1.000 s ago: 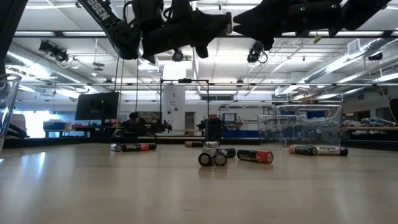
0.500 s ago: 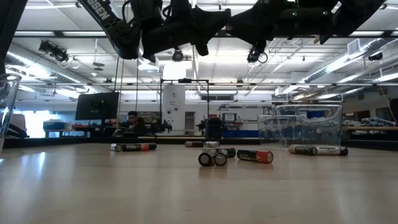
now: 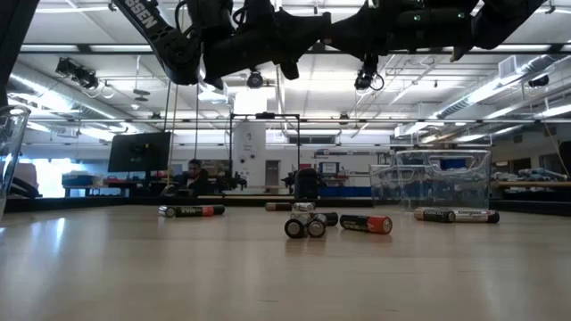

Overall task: Sort batteries
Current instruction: Put the brown battery into the top transparent bin

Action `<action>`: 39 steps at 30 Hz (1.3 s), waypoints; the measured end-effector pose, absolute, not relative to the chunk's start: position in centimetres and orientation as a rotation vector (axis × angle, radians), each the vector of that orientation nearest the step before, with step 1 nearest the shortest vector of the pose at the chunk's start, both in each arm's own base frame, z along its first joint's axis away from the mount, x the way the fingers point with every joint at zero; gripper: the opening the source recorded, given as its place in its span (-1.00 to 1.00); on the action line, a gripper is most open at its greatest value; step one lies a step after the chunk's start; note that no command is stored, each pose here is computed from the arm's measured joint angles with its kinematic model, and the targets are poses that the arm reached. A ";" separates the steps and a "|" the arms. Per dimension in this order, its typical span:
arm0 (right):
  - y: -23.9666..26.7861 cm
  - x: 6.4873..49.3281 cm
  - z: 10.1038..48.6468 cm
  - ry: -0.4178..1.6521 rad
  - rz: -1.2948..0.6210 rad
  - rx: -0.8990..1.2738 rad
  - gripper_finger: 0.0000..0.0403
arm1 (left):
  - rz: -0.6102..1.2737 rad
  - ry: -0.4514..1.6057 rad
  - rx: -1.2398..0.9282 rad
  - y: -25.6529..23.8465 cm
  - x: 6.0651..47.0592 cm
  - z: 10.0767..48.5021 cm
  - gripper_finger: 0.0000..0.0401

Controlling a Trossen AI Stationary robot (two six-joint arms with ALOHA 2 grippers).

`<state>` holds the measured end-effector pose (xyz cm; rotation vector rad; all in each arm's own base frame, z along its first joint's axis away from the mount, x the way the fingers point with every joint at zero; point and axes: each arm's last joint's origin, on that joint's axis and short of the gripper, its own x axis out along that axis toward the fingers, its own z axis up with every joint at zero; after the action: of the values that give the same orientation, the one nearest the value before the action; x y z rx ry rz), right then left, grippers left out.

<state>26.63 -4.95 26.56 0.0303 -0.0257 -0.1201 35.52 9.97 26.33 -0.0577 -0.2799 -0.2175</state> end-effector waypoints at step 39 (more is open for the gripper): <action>-12.1 17.9 22.1 0.864 -0.690 0.372 -0.69 | -0.007 0.145 0.122 12.1 32.1 26.9 -0.35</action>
<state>17.88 -12.10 22.09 0.3722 0.8642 -0.6902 32.07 12.11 26.88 0.1218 0.1449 -0.0067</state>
